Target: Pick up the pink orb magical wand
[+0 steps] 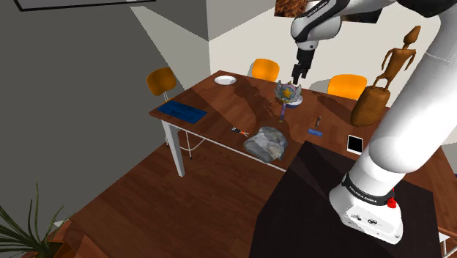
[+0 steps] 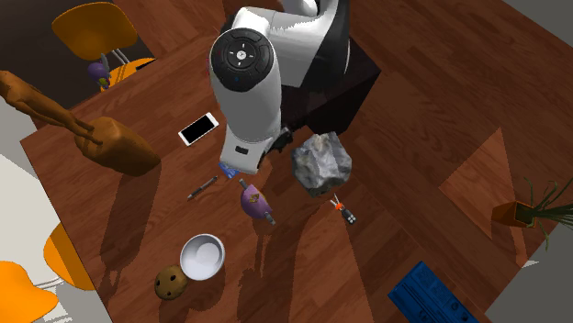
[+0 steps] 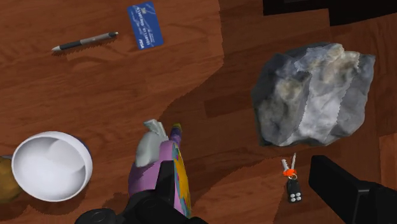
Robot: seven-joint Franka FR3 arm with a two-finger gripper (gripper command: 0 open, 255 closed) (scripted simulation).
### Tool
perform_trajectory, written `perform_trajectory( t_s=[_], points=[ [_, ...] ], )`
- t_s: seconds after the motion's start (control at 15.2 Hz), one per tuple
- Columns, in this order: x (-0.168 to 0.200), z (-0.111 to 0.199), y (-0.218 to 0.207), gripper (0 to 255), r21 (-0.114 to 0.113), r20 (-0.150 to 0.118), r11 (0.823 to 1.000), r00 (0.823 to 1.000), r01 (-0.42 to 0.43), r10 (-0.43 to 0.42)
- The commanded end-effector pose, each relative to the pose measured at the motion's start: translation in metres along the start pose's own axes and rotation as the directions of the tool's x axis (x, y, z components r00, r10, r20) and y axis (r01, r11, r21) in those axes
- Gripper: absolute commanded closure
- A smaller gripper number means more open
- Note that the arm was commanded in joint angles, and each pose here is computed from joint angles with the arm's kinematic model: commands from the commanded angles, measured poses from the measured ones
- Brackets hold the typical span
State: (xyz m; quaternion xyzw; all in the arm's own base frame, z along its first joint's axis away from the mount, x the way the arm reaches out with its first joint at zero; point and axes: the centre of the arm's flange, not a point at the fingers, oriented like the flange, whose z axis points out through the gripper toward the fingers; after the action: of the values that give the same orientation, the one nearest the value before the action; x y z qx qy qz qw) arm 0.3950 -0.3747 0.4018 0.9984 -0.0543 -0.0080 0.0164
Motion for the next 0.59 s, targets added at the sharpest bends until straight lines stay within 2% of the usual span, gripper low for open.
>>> perform_trajectory(
  t_s=[0.0,0.26,0.53],
  points=[
    [0.01,0.012,0.022,0,-0.002,-0.007,1.0,1.0,-0.004,0.004],
    [0.026,0.034,0.066,0,-0.003,-0.021,1.0,1.0,-0.014,0.014],
    [0.027,0.05,0.066,0,-0.003,-0.021,1.0,1.0,-0.015,0.015]
  ],
)
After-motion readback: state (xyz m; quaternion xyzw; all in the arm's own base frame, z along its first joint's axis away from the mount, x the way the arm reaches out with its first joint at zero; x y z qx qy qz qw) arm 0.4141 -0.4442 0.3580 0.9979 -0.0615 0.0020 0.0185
